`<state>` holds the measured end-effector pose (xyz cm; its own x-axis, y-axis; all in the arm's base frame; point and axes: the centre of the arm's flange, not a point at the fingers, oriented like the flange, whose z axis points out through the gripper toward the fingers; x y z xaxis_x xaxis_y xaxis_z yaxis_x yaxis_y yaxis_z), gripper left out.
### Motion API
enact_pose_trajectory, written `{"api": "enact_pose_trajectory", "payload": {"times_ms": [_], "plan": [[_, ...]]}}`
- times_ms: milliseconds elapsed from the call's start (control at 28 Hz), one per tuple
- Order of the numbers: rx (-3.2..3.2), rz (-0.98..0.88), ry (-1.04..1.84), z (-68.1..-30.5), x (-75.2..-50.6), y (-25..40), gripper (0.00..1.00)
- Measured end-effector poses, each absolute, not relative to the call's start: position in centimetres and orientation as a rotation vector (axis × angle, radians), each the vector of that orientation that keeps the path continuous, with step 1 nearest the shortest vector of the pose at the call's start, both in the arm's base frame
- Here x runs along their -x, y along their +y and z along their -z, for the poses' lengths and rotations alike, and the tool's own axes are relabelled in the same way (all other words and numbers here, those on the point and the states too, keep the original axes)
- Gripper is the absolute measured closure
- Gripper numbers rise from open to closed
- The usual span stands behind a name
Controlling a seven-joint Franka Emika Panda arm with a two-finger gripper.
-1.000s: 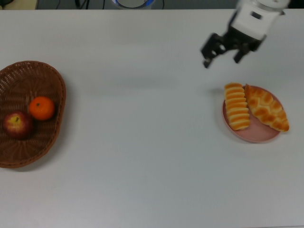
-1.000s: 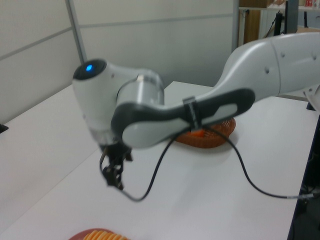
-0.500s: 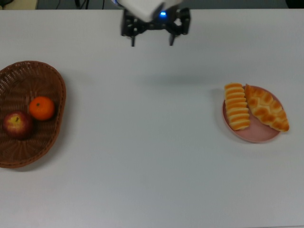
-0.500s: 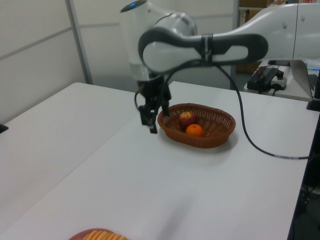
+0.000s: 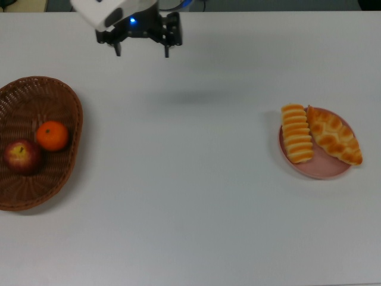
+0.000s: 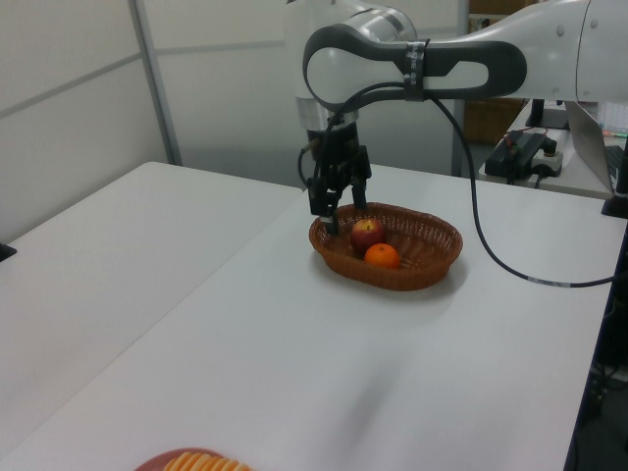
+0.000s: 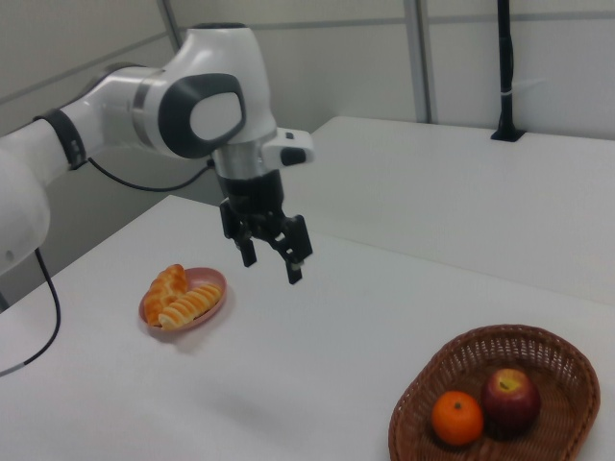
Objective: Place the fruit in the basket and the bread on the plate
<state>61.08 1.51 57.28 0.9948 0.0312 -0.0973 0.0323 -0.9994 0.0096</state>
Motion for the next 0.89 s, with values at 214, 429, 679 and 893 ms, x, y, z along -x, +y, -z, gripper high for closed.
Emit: {"api": "enact_pose_trajectory", "payload": {"times_ms": [214, 429, 679, 893], "plan": [[-3.135, 0.18, 0.031, -56.4, -61.1, -1.0, 0.0], [-3.142, 0.194, 0.038, -55.9, -61.2, -2.2, 0.0], [-3.154, 0.201, 0.058, -55.7, -61.3, -2.4, 0.0], [-3.155, 0.207, 0.056, -55.4, -61.3, -2.6, 0.0]]}}
